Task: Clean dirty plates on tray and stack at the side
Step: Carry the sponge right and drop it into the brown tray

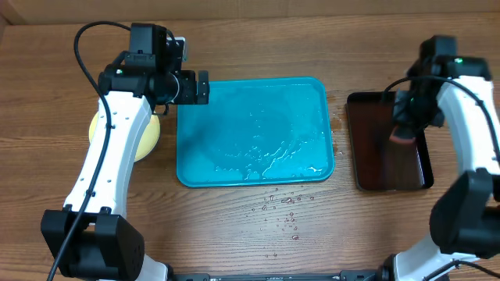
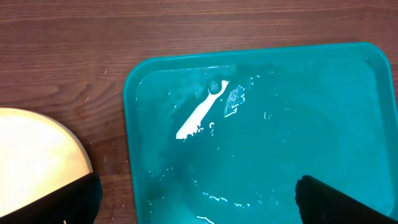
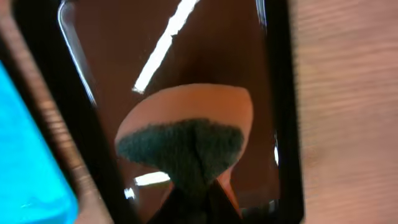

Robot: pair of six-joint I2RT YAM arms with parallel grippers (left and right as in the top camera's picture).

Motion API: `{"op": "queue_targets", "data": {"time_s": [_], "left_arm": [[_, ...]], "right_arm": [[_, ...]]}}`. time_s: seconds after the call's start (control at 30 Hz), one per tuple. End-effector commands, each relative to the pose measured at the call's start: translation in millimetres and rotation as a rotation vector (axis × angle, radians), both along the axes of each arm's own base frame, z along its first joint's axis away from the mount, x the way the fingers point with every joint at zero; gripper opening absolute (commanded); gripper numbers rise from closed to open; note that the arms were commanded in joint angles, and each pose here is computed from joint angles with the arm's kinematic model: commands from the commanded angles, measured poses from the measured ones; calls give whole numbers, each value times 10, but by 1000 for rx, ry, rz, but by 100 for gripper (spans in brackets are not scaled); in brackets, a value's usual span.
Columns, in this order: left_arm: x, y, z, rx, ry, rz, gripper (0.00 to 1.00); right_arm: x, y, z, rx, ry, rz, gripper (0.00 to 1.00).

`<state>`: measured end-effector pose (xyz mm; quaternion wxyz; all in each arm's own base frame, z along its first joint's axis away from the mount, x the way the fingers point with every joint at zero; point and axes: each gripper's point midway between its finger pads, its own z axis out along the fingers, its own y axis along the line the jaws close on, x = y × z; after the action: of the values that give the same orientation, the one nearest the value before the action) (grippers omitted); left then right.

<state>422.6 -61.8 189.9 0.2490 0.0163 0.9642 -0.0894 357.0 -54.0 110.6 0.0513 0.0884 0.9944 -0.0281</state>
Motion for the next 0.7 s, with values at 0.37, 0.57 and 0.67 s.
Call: {"op": "queue_targets", "data": {"time_s": [0.37,0.57,0.67], "left_arm": [[37,20,166,19,-54,-9,100],[35,21,164,19,-53,-9,100],[37,20,166,19,-54,-9,100]], "right_arm": [[-72,68,-161,30,7,57,31],[141,373,775,188,-193,90,57],[135,459,1333,228,-318,71,75]]}}
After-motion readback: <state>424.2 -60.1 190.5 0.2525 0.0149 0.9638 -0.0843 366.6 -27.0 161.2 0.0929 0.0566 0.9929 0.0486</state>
